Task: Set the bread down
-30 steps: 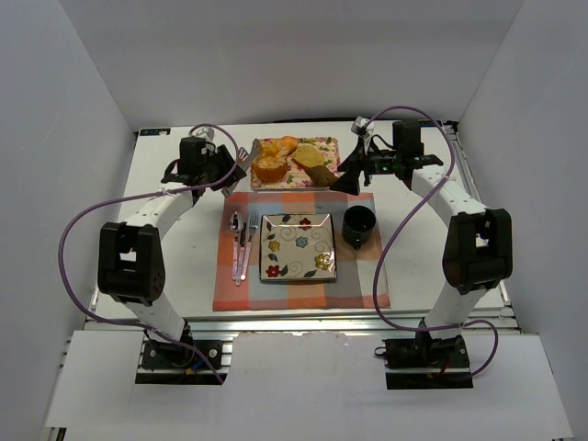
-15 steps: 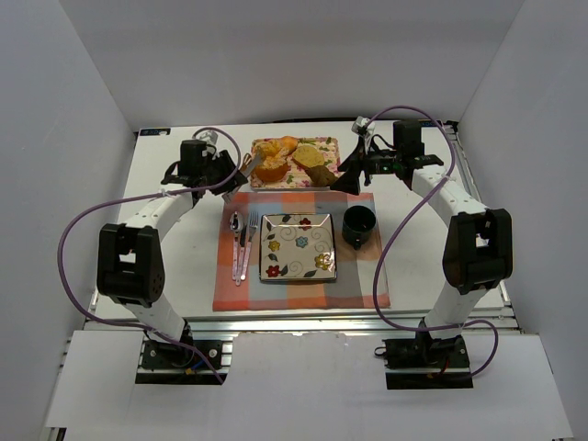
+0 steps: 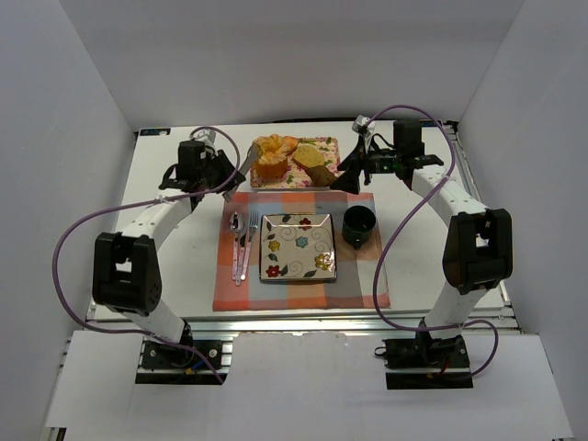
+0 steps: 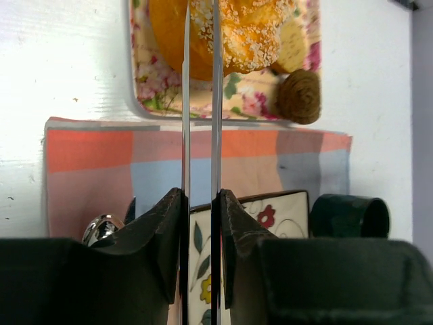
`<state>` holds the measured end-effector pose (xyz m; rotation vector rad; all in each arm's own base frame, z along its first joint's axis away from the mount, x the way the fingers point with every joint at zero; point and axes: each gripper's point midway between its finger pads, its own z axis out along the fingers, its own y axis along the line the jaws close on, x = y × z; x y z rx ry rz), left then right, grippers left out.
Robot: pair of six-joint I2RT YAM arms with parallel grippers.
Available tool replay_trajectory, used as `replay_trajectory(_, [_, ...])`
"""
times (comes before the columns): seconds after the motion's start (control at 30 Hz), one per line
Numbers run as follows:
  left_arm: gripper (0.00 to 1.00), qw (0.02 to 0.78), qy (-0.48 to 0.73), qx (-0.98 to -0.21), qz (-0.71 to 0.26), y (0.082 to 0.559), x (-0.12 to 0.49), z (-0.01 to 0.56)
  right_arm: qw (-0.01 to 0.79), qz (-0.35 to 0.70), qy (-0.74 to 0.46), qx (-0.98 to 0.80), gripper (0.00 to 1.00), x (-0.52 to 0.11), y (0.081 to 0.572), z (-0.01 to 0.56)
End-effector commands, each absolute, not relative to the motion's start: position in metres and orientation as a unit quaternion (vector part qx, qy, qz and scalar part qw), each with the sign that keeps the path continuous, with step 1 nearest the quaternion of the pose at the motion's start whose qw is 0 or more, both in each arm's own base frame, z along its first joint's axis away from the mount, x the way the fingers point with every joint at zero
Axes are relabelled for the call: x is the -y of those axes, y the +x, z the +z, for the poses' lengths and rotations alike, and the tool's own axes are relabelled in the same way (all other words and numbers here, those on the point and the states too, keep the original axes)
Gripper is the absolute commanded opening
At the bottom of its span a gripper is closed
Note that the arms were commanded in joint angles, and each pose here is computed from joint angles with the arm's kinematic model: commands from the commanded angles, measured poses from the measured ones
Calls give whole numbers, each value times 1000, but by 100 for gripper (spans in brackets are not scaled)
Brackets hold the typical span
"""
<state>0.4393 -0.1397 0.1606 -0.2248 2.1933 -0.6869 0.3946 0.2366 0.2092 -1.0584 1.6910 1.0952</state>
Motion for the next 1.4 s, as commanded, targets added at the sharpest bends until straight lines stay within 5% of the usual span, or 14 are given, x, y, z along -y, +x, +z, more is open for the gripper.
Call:
replay_trajectory(0.0, [5,506,-68,-800,-316,438,146,246,435,439,-432,-657,89,-236,391,224])
replay_trajectory(0.6, [0,363,54,-853,-371,260,158,217,429,432,-446,-657,89,-229,376,220])
replay_trajectory(1.0, [0,294,60,-879,-370,218,160,183,424,432,-443,-661,89,-224,358,216])
replay_trajectory(1.2, [17,295,60,-880,-367,221,165,175,431,425,-446,-660,89,-221,348,220])
replay_trajectory(1.37, [45,286,57,-888,-357,218,163,174,430,419,-448,-662,89,-218,340,216])
